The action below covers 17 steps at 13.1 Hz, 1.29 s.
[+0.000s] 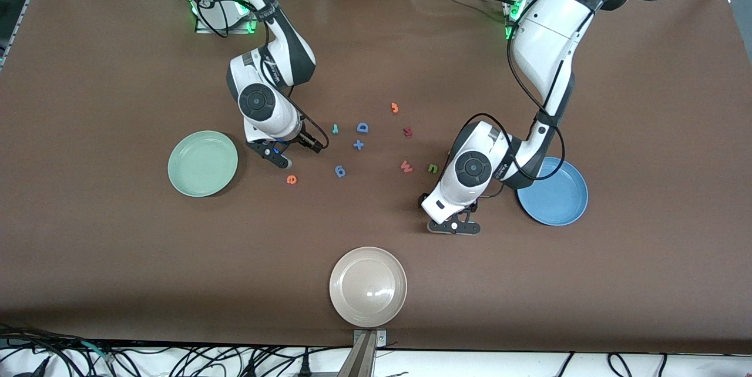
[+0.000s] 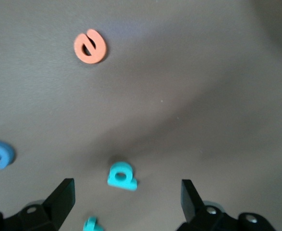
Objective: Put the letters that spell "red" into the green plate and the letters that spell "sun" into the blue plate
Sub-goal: 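Grasp the yellow z with the left gripper, the teal p with the right, then lower the left gripper's z onto the blue plate, the right's p onto the green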
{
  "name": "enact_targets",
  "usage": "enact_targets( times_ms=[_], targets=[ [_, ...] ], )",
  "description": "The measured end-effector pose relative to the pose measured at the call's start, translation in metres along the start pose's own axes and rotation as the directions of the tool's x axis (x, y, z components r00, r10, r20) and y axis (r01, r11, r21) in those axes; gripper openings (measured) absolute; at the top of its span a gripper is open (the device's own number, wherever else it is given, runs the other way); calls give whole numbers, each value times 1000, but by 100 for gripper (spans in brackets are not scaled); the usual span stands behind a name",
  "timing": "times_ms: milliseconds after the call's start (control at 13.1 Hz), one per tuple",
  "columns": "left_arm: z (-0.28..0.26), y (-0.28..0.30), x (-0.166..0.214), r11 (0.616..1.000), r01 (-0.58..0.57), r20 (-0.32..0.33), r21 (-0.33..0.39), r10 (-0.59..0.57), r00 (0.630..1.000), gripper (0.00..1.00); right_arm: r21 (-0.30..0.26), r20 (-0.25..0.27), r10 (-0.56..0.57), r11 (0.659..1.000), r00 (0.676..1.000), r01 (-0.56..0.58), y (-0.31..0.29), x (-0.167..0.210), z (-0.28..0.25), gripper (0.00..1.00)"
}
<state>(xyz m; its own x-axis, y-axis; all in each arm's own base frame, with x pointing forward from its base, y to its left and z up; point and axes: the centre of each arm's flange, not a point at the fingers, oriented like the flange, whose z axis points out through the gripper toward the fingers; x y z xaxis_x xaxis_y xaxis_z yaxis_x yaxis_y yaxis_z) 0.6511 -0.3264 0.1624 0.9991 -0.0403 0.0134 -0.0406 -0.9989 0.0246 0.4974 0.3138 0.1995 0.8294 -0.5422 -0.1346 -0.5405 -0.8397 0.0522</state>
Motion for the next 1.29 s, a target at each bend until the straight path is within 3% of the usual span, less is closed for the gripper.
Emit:
enact_targets(
  times_ms=[304,685,761,837,913,1217,1293],
  targets=[
    [-8,4,-3,1000,-1,24,9,1,1000,100,8,-29,0,1000,1000,0,-11,-24,36,93],
    [-2,10,-12,1000,-1,42,17,0,999,98,18,-35,3,1000,999,-3,-13,-24,34,76],
    [0,10,-13,1000,-1,45,19,0,999,93,18,-35,3,1000,999,-2,-13,-24,34,75],
    [0,10,-13,1000,0,45,19,-1,999,93,20,-36,3,1000,999,-3,-13,-23,33,68],
    [-2,11,-13,1000,0,43,18,0,999,85,20,-36,4,1000,999,-3,-13,-23,32,66],
    [-10,10,-11,1000,0,34,16,-1,999,39,20,-36,4,1000,999,-3,-13,-23,32,62],
    [-11,10,-11,1000,1,34,16,-1,999,28,19,-35,5,1000,999,-4,-12,-22,30,53]
  ],
)
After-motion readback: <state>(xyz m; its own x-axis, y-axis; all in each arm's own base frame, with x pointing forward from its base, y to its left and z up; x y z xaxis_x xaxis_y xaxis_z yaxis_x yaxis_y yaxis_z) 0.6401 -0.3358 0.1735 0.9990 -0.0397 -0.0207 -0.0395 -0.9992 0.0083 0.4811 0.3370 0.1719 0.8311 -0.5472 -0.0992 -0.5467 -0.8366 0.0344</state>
